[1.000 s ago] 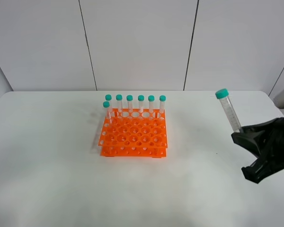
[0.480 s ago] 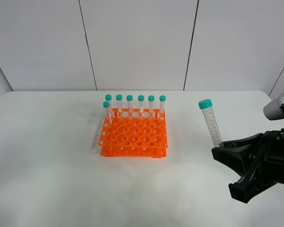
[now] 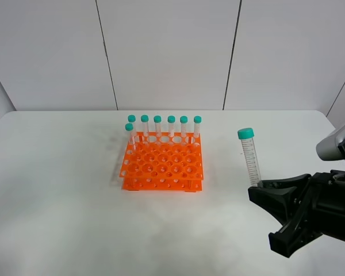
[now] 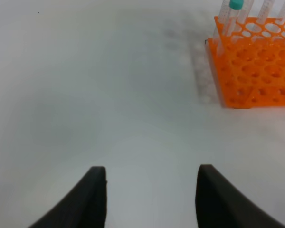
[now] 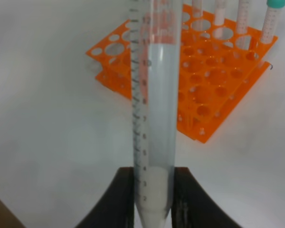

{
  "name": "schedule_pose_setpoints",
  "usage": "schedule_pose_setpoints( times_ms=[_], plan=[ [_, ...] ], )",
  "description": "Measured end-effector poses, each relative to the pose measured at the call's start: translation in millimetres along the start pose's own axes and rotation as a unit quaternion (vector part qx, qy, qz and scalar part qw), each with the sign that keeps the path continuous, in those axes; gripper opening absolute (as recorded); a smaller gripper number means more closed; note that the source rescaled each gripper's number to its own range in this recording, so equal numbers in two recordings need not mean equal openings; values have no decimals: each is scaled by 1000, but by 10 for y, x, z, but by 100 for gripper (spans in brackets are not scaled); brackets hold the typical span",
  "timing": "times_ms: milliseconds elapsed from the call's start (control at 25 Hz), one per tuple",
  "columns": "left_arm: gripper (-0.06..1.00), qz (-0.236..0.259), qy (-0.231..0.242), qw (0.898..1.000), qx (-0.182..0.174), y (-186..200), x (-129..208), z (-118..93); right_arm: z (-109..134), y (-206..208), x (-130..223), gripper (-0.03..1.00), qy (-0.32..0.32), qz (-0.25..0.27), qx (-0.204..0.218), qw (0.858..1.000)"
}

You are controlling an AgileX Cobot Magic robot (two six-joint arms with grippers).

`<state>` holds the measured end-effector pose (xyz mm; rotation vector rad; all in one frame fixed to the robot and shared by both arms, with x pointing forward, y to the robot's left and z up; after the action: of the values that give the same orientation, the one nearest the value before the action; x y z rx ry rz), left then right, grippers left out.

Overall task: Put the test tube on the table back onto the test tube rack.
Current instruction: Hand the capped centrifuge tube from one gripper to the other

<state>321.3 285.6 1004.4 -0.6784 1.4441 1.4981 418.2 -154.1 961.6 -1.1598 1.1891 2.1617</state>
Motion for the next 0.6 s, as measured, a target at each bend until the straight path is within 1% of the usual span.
schedule_pose_setpoints(
  times_ms=[120, 240, 360, 480, 520, 600],
  plan=[
    [72, 0, 0, 1000, 0, 0, 0, 0, 103, 1, 0, 1, 23, -4, -20, 1000],
    [72, 0, 0, 1000, 0, 0, 0, 0, 368, 26, 89, 1, 69, 8, -71, 995],
    [72, 0, 0, 1000, 0, 0, 0, 0, 679, 92, 130, 1, 100, 0, -134, 986],
    [72, 0, 0, 1000, 0, 0, 0, 0, 930, 176, 108, 1, 124, -24, -185, 975],
    [72, 0, 0, 1000, 0, 0, 0, 0, 993, 202, 95, 1, 131, -33, -198, 971],
    [72, 0, 0, 1000, 0, 0, 0, 0, 1050, 228, 72, 1, 136, -43, -209, 967]
  ],
)
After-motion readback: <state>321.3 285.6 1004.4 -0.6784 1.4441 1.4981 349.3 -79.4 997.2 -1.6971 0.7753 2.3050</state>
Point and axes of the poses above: a point on each arm's last joint axis where the gripper is mounted, y pointing back along that axis away from the gripper, z along the wrist's bending axis when the last joint is at zero, x = y × z, the point moved 10 cm from there along -y, pointing out along that axis toward the gripper, and after that the axes turned 14 degrees about -y, right-handed, at the moved point
